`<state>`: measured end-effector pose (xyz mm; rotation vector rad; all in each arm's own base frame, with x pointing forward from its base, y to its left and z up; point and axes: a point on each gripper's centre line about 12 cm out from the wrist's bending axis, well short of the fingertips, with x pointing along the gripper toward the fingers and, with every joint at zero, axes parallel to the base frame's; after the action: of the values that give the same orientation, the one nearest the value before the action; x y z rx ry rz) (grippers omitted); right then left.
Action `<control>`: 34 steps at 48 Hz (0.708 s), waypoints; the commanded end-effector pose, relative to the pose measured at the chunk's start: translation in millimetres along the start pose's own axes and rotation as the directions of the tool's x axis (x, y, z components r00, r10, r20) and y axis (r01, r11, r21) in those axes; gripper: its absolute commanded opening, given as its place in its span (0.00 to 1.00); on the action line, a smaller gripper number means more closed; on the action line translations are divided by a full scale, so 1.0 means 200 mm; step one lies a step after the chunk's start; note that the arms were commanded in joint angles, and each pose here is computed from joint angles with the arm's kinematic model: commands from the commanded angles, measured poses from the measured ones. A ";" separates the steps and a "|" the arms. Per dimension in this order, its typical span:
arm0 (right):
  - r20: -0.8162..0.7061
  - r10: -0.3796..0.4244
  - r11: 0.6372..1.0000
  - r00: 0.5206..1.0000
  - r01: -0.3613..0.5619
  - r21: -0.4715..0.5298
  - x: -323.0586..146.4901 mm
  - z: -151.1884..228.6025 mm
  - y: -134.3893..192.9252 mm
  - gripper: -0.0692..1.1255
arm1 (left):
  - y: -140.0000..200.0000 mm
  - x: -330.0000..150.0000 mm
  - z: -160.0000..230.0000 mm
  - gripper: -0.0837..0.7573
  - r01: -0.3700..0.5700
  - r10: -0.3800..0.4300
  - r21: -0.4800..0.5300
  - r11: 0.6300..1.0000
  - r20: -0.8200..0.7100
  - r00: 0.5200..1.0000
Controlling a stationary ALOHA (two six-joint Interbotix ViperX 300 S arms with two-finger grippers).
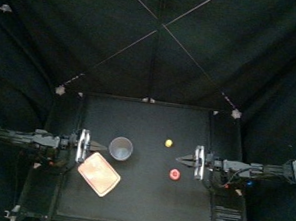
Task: Pick the yellow can then place it in the grey bowl
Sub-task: Pick the yellow can
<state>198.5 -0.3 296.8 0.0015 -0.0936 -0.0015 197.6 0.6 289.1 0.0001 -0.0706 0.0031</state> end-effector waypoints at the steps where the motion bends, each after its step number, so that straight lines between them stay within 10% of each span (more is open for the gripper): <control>1: -0.024 -0.051 0.999 0.998 0.050 -0.012 0.03 -0.02 -0.05 0.04 | 0.00 0.02 0.05 0.02 0.001 -0.001 -0.002 1.000 0.023 1.000; 21: -0.343 -0.379 0.919 0.859 0.393 -0.031 0.09 -0.43 -0.48 0.11 | 0.04 0.02 0.06 0.07 -0.034 0.034 0.010 0.999 0.029 0.999; 34: -0.380 -0.403 0.899 0.833 0.438 0.005 0.15 -0.54 -0.54 0.68 | 0.04 0.02 0.05 0.08 -0.035 0.035 0.009 0.999 0.026 0.999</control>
<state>231.3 -102.9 184.2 0.0962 0.3335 -0.4222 199.4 7.3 290.8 0.0059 -0.0720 0.0370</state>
